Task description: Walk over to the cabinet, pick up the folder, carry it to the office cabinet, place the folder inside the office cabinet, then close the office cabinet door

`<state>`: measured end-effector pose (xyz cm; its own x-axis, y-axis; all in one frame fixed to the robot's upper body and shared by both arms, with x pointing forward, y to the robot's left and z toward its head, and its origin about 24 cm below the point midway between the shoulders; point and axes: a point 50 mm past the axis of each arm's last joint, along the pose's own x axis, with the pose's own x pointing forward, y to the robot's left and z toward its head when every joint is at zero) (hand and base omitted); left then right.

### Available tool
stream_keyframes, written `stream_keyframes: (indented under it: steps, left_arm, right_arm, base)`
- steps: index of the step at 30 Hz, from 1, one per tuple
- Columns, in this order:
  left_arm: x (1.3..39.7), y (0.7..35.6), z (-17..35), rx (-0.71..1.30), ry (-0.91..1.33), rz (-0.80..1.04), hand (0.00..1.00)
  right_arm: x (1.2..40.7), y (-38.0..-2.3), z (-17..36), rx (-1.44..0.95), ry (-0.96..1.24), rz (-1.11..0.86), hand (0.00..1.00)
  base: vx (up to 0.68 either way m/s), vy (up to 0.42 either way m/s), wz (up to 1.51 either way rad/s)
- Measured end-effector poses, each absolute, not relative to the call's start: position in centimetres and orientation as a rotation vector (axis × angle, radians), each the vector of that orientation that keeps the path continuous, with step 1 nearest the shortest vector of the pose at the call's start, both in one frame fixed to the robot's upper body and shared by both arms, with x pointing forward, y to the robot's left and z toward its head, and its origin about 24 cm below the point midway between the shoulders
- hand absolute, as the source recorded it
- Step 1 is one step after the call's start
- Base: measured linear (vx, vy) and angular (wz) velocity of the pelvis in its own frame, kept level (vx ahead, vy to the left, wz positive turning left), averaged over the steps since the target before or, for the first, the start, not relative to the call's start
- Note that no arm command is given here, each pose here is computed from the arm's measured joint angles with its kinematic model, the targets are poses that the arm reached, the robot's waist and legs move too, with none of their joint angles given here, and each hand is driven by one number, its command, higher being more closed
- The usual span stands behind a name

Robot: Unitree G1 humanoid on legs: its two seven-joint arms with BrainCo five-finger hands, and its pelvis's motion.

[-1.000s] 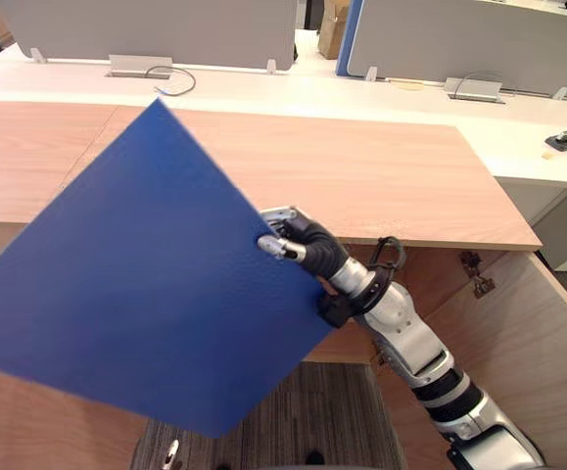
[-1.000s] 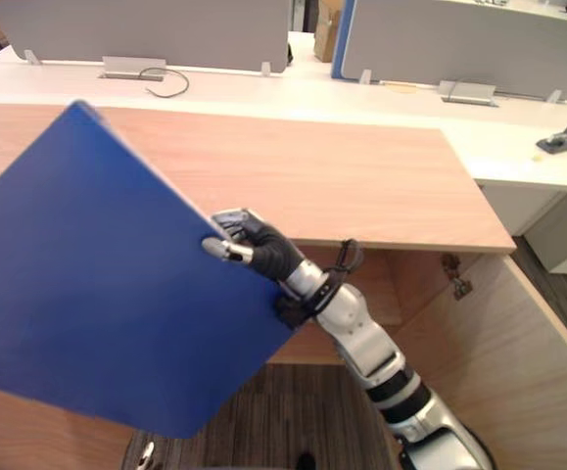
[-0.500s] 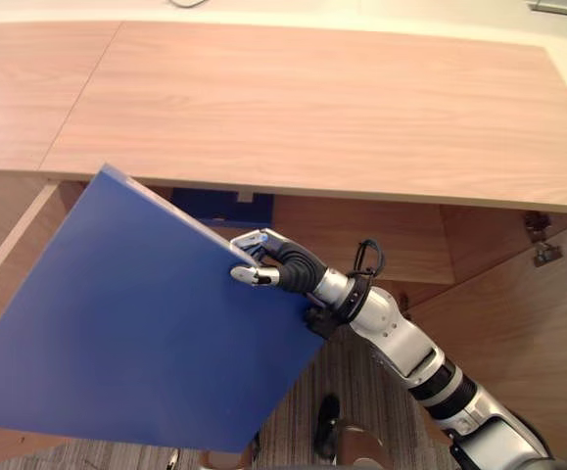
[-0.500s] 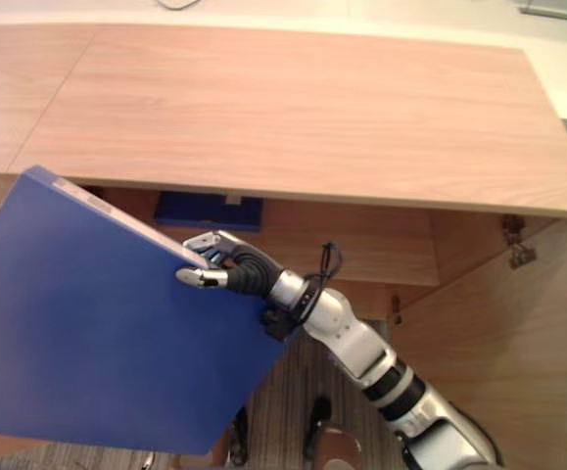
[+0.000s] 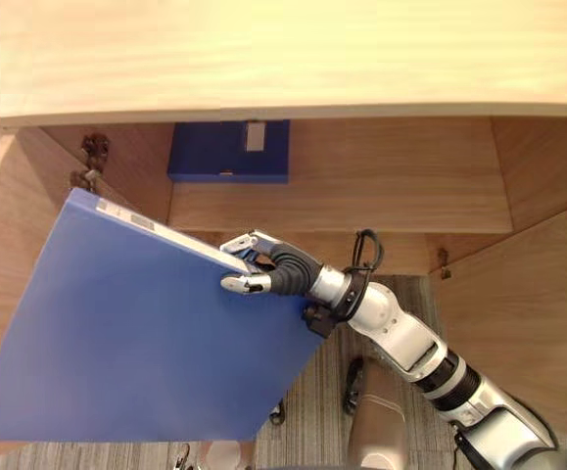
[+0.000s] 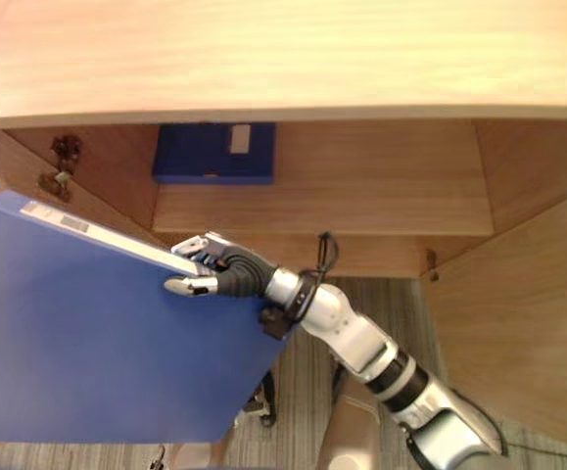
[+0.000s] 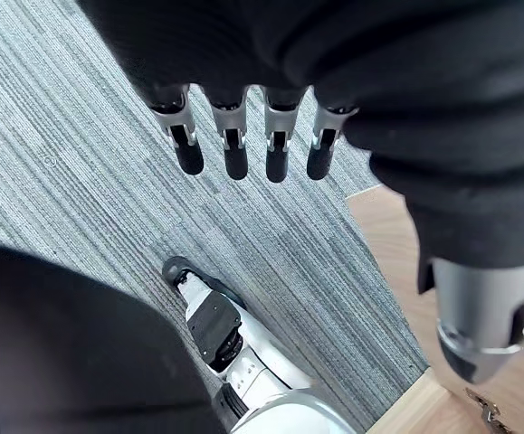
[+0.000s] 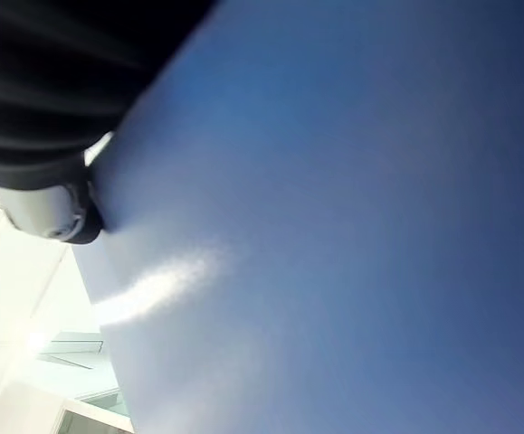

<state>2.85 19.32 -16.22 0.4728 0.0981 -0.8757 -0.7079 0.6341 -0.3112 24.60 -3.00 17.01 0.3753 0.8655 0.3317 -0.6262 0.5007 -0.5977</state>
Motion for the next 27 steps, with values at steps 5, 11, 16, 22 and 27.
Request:
stream_keyframes:
  steps: [5,11,16,22,27]
  left_arm:
    - [3.7,19.2,-15.7,-0.765,0.907,0.525,0.00]
    - [5.3,19.4,-14.9,-0.918,0.763,0.671,0.00]
    - [5.8,19.2,-14.7,-0.993,0.711,0.777,0.00]
    - [5.6,19.1,-14.8,-1.006,0.719,0.806,0.00]
    - [5.7,19.0,-14.9,-1.009,0.732,0.811,0.00]
  right_arm:
    - [24.1,-3.6,17.9,-0.432,-0.716,0.978,1.00]
    - [23.6,-4.0,17.5,-0.441,-0.711,0.953,1.00]
    - [24.7,-6.2,17.7,-0.422,-0.676,0.816,1.00]
    - [26.7,-9.4,18.6,-0.327,-0.641,0.633,1.00]
    - [29.2,-12.9,17.5,-0.186,-0.499,0.456,1.00]
  base:
    - [-0.04,0.039,0.08]
    - [-0.04,0.023,0.11]
    - [0.02,0.000,0.07]
    - [0.04,-0.020,0.02]
    - [0.03,-0.017,0.04]
